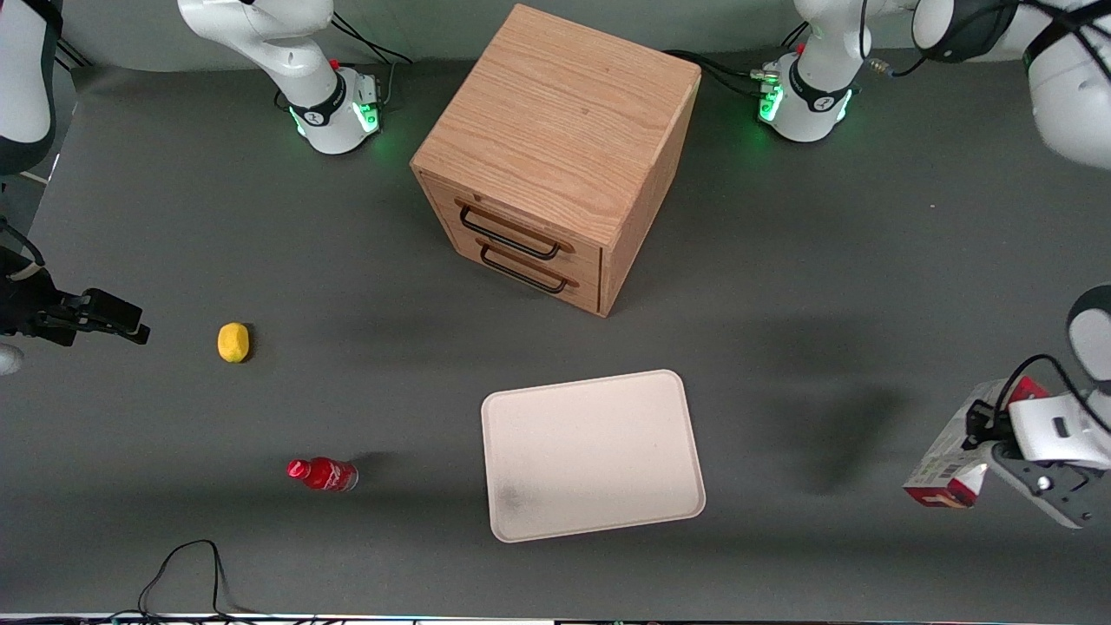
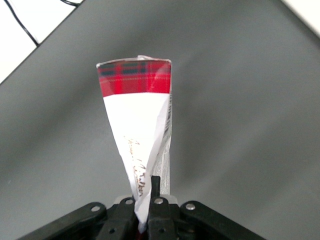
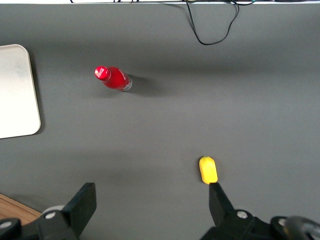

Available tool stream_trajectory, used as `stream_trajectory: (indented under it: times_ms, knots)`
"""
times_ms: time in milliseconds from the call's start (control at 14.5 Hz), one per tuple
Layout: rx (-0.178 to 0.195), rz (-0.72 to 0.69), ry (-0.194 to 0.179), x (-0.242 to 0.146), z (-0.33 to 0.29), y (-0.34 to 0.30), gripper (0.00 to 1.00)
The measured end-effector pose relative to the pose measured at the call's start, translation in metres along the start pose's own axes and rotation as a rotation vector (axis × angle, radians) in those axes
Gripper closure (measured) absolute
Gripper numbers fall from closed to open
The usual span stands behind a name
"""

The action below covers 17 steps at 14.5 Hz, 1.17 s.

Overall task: Place red cookie box on tray
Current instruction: 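Lift the cookie box upright with the left gripper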

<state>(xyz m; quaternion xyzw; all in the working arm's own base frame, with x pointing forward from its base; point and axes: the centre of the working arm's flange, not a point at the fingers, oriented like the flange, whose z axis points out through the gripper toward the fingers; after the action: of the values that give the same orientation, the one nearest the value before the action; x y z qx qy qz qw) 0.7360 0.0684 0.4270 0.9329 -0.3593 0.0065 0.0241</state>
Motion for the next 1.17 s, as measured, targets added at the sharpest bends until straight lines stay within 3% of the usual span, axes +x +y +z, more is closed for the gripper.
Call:
stream_trajectory:
  times_ms: [414,690,897,1172]
  knots:
    - [-0.002,-0.038,-0.015,-0.030,-0.116,0.040,0.95]
    - [0.009,-0.137,-0.008,-0.029,-0.132,0.050,0.95]
    - [0.005,-0.268,-0.013,-0.006,-0.127,0.073,0.95]
    - [0.006,-0.488,-0.024,0.053,-0.121,0.144,0.95]
